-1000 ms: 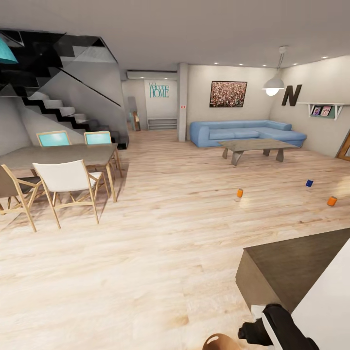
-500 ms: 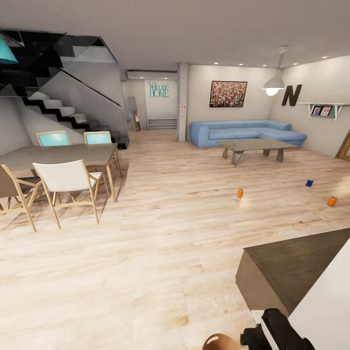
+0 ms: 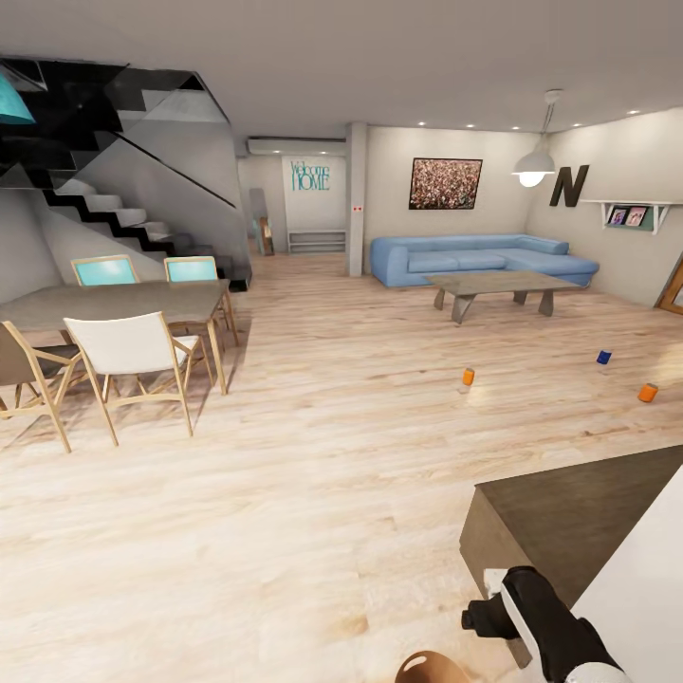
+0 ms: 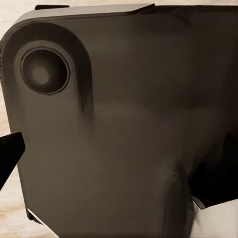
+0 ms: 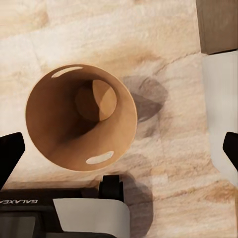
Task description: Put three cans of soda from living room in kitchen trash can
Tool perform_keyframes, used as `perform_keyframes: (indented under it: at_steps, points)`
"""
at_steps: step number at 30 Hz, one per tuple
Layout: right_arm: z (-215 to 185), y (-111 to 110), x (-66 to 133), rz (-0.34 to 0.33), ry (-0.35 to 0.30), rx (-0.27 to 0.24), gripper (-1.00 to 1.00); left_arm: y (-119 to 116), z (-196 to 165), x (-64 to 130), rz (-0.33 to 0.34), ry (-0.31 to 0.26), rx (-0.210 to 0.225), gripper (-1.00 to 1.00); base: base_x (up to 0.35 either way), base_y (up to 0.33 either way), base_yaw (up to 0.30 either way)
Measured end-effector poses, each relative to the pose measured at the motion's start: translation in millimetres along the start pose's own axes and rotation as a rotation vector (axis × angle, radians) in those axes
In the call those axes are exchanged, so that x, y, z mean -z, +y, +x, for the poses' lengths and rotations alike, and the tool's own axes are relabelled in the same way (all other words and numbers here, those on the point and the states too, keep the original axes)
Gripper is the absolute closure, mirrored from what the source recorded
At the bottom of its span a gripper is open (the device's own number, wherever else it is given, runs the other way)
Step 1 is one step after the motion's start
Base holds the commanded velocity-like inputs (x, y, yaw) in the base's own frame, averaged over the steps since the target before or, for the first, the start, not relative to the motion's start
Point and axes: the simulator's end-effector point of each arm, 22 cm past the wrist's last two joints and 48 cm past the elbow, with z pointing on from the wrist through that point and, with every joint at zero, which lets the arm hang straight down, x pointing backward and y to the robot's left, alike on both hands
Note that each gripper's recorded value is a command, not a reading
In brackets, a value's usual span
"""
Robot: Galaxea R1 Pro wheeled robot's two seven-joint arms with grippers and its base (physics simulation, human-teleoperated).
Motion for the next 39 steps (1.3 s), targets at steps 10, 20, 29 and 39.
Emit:
perform_keyframes:
  at_steps: [10, 20, 29, 39]
  points:
    - [-5.2, -20.0, 0.1, 0.025, -0.019, -0.005, -1.00, 0.1, 0.0, 0.0, 0.000, 0.000, 0.002, -1.00, 0.000, 0.000, 0.000]
    - [2.5, -23.2, -4.1, 0.028, -0.003, -0.006, -1.00, -0.6, -45.7, -0.5, 0.016, -0.020, 0.017, -1.00, 0.000, 0.000, 0.000]
    - [5.2, -22.7, -5.5, 0.028, 0.003, -0.004, -1.00, -30.2, -208.6, 46.0, 0.142, -0.088, 0.019, -1.00, 0.000, 0.000, 0.000]
    - [5.9, -22.8, -5.9, 0.028, 0.005, -0.004, -1.00, -41.7, -332.1, 108.6, 0.162, -0.231, -0.008, -1.00, 0.000, 0.000, 0.000]
